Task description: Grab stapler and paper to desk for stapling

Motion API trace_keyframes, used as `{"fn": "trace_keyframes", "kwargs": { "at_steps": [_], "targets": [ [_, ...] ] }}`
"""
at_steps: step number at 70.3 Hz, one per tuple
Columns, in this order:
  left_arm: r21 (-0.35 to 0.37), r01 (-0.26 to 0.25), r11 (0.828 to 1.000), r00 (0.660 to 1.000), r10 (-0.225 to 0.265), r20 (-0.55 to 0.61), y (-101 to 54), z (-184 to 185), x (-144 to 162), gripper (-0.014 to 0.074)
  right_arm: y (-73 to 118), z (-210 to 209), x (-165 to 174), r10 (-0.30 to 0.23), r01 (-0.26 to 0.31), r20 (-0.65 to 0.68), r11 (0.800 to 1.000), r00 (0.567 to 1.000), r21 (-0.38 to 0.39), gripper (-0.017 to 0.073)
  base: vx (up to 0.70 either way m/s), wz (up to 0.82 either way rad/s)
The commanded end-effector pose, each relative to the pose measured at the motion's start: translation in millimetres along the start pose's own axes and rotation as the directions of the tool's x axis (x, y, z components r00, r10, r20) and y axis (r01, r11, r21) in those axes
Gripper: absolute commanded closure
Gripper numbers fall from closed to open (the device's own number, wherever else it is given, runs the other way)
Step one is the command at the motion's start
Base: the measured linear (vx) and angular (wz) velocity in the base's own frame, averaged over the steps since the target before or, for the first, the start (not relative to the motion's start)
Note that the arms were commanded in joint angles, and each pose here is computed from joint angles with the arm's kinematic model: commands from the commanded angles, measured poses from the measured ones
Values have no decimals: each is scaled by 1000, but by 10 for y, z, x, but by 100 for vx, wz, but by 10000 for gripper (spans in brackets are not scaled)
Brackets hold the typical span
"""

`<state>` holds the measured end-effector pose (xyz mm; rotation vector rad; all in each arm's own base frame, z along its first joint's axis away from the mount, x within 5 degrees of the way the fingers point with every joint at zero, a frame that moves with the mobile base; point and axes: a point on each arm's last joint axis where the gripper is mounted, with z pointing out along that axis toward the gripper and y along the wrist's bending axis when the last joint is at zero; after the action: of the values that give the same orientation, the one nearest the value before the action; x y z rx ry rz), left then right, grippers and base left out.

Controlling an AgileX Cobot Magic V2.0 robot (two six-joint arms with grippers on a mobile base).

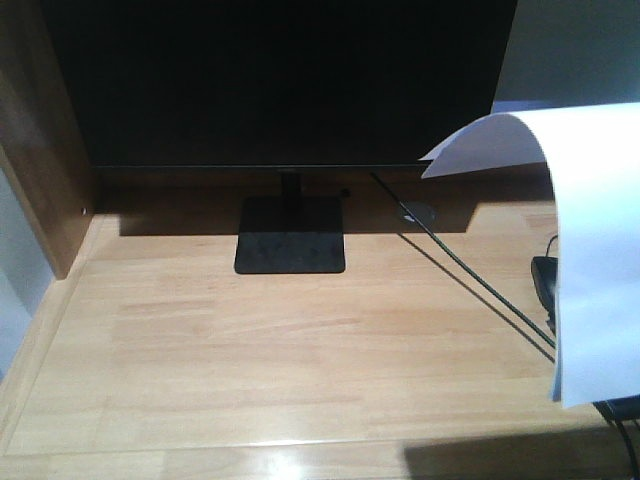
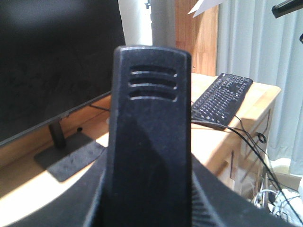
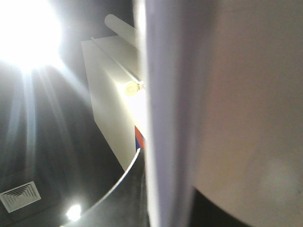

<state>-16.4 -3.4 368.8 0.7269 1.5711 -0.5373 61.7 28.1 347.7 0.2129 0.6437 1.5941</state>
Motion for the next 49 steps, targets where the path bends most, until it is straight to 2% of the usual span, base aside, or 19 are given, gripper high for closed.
{"fn": "trace_keyframes", "kwargs": {
  "at_steps": [1,49],
  "targets": [
    [-10,11,1000,992,-10,128,16,-25,-170,600,86,64,-28,-14,15,12,998,1000,-63,565,15,-8],
    [-9,11,1000,992,-10,126,16,-22,-170,600,86,64,-27,-15,15,11,998,1000,-63,565,6,1]
  ]
}}
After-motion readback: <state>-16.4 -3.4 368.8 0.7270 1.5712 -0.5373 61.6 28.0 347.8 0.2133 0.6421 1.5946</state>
